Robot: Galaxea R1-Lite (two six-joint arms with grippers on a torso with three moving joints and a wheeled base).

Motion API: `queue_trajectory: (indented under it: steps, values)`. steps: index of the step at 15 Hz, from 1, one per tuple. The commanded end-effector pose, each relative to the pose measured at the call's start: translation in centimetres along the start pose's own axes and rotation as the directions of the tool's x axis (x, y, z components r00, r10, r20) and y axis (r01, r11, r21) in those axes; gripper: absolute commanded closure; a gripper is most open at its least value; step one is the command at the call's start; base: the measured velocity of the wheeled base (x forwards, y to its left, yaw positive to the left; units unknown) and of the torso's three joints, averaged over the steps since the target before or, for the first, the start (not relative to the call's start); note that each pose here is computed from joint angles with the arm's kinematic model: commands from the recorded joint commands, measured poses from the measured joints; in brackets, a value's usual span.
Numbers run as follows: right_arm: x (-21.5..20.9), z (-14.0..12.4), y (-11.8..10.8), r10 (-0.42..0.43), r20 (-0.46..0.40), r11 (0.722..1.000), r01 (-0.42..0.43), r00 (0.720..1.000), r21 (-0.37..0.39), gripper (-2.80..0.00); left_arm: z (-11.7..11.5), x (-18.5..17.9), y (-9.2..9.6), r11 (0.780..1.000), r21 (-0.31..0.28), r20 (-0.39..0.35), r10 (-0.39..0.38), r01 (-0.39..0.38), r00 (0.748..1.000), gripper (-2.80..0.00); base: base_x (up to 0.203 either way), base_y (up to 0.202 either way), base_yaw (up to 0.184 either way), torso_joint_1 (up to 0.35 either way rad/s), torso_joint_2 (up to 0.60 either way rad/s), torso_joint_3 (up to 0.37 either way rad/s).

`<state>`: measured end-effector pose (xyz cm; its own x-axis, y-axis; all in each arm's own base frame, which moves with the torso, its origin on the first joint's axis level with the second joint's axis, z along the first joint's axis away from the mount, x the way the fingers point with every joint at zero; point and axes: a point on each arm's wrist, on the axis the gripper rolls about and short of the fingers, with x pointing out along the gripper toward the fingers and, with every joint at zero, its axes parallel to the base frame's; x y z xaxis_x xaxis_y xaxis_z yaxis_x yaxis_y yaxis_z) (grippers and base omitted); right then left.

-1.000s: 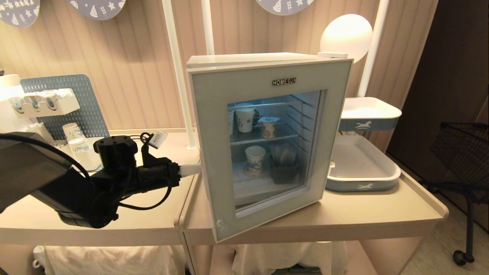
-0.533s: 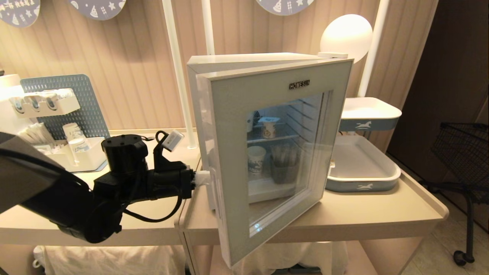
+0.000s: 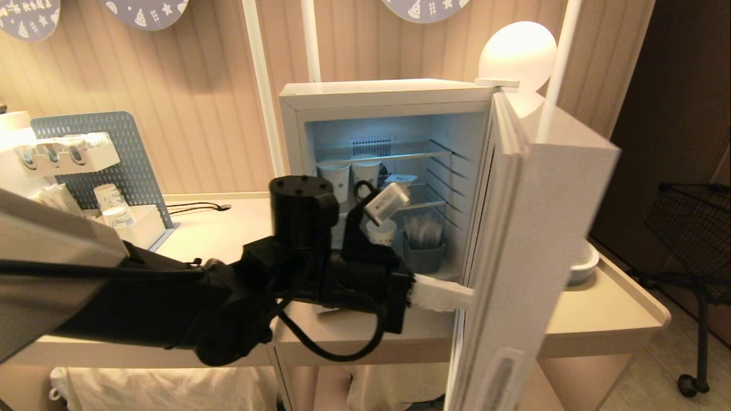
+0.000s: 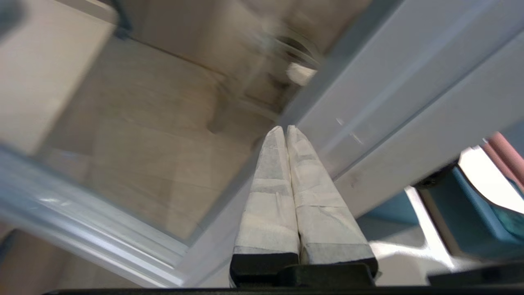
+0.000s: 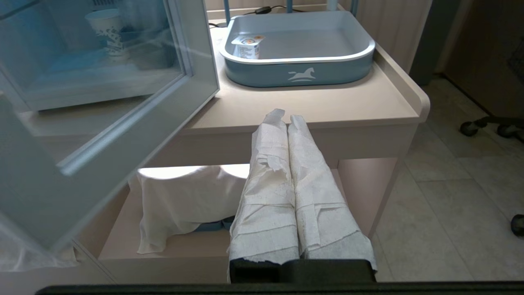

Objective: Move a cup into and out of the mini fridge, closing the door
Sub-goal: Open the freezer door, then take the yoghurt out of the freezer

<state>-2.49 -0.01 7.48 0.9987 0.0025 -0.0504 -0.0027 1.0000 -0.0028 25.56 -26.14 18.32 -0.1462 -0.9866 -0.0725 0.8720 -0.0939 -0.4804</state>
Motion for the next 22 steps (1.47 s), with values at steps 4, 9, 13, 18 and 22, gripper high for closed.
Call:
queue_trajectory:
  steps: [4,9,13,18,22]
  values:
    - [0.0,0.0,0.0,0.001,-0.002,1.0,-0.001,1.0,0.0,0.0,-2.3,6.9,-1.5,1.0,-0.002,-0.126,0.012,-0.013,0.992,0.0,0.0,0.0,0.0,0.0,0.0,0.0]
    - [0.0,0.0,0.0,0.001,-0.002,1.0,-0.001,1.0,-0.001,0.0,-0.8,-0.3,-3.7,0.916,0.021,0.036,0.4,-0.401,0.916,0.0,0.0,0.0,0.0,0.0,0.0,0.0]
    - [0.0,0.0,0.0,0.001,-0.002,1.0,-0.001,1.0,-0.002,0.0,5.0,-13.7,-13.6,0.66,-0.081,0.374,0.715,-0.747,0.591,0.0,0.0,0.0,0.0,0.0,0.0,0.0]
    - [0.0,0.0,0.0,0.001,-0.002,1.0,-0.001,1.0,-0.003,0.0,-3.0,-23.3,-34.0,0.397,-0.256,0.597,0.782,-0.882,0.179,0.0,0.0,0.0,0.0,0.0,0.0,0.0]
    - [0.0,0.0,0.0,0.001,-0.003,1.0,-0.001,1.0,-0.001,0.0,-14.5,-21.7,-39.4,0.166,-0.381,0.594,0.798,-0.91,-0.103,0.0,0.0,0.0,0.0,0.0,0.0,0.0]
